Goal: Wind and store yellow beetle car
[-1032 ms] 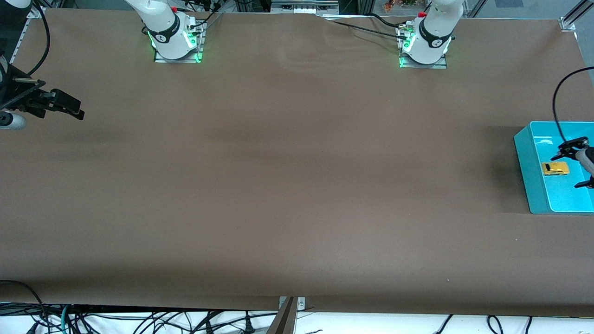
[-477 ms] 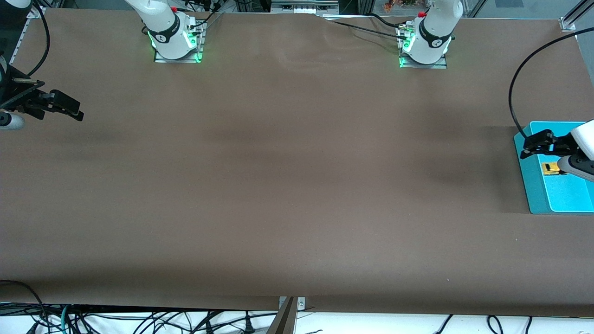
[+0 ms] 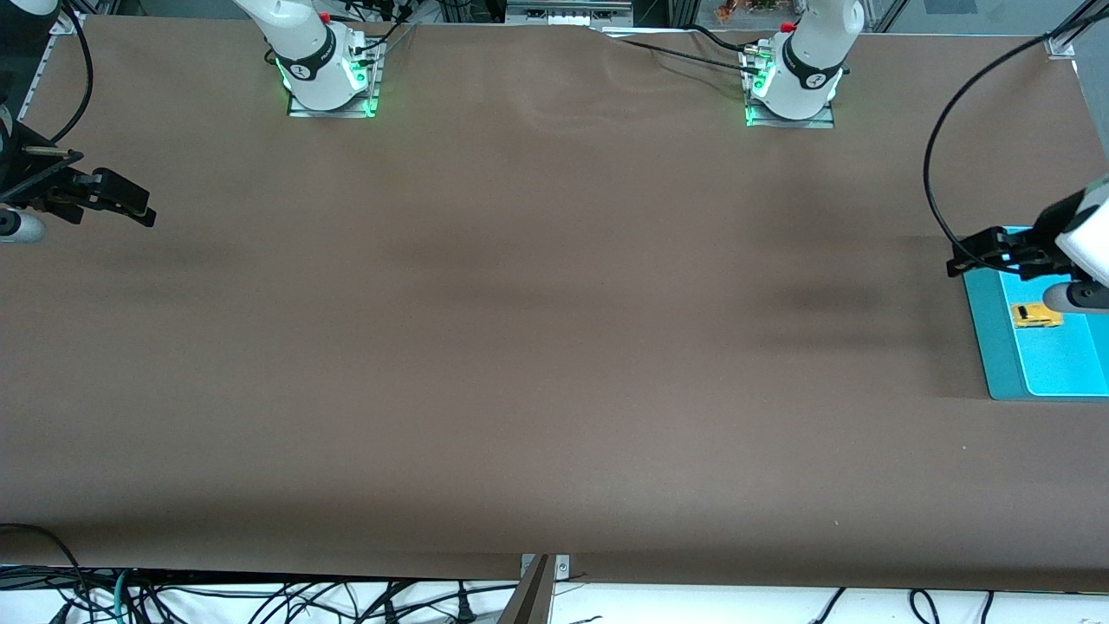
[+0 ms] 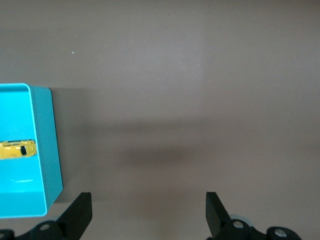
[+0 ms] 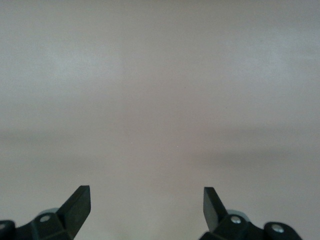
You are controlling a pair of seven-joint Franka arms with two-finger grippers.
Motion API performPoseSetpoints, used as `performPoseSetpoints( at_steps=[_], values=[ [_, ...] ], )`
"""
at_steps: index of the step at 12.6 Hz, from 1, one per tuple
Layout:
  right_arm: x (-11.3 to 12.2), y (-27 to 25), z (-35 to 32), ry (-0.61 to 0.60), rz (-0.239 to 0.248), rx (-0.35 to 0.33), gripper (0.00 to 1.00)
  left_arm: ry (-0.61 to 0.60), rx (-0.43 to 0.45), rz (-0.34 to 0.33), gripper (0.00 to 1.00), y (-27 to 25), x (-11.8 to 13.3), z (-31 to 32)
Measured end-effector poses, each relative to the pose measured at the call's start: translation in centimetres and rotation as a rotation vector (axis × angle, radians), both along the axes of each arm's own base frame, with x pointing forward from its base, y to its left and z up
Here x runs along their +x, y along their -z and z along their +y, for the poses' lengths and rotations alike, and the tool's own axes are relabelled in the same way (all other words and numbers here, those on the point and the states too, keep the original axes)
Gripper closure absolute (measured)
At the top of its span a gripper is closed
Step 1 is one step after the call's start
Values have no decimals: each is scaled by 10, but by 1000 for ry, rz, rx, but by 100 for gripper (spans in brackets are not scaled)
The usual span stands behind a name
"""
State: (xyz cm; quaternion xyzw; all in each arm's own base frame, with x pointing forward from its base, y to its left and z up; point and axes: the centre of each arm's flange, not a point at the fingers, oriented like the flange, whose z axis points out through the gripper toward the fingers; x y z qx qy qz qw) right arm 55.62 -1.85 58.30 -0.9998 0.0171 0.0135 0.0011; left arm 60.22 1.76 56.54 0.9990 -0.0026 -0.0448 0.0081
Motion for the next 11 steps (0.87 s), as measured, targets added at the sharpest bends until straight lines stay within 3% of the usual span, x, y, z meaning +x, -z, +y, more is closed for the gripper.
performPoseSetpoints(
  at_steps=[4,11],
  values=[
    [1,3,0,0,5,0,0,15,-53,25,0,8,-2,-8],
    [2,5,0,-1,8,0,0,14,-37,44,0,16,-5,-5]
  ],
)
